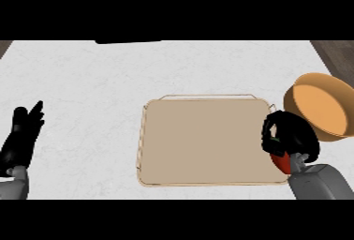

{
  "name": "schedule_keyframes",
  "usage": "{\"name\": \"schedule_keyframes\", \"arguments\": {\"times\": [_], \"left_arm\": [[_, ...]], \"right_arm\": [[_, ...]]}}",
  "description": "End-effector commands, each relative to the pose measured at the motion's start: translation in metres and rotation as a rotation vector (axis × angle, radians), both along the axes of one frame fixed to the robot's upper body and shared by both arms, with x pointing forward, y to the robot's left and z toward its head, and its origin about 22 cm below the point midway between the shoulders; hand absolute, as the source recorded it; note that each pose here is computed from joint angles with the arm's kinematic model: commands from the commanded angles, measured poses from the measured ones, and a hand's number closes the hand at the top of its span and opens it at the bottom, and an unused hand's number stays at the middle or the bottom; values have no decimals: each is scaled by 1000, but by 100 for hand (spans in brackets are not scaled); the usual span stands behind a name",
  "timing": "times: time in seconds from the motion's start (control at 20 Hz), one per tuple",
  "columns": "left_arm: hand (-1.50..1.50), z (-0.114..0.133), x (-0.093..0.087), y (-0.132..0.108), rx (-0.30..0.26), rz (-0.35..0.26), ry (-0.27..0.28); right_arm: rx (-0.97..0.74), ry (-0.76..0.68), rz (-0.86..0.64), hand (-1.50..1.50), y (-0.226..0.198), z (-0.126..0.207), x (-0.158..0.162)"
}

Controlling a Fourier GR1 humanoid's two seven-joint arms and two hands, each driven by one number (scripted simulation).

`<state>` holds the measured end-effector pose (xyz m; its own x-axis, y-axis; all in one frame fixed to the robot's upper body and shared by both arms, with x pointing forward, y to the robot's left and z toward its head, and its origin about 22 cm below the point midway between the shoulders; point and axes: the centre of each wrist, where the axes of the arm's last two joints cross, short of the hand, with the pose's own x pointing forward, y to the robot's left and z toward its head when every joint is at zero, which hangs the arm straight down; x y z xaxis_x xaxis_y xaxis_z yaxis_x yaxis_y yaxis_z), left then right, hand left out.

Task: Pick the bell pepper from the tray and place it in the pot

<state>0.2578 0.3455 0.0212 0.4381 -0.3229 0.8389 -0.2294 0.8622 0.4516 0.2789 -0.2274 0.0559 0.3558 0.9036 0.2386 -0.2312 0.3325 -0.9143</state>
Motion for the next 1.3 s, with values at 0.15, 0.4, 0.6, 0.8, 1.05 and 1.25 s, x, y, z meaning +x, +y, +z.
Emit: {"name": "schedule_keyframes", "arguments": {"times": [0.15, 0.4, 0.6, 0.8, 1.05, 1.25], "left_arm": [[0, -5, -15, 17, 1, 87, 19], [0, -5, -18, 17, -12, 89, 22], [0, -8, -25, 18, -6, 94, 21], [0, -2, -22, 17, -11, 75, 23], [0, -7, -20, -2, 0, 2, -14], [0, -8, -4, -11, -13, -30, 0]], "right_arm": [[-256, -88, -43, 150, -161, 65, -25], [-223, -381, -35, 150, -235, 139, -46], [-153, -655, 24, 150, -270, 179, -70], [-43, -875, 107, 150, -300, 231, -100], [-42, -935, 137, 150, -345, 267, -158], [-3, -849, 154, 150, -324, 296, -153]]}}
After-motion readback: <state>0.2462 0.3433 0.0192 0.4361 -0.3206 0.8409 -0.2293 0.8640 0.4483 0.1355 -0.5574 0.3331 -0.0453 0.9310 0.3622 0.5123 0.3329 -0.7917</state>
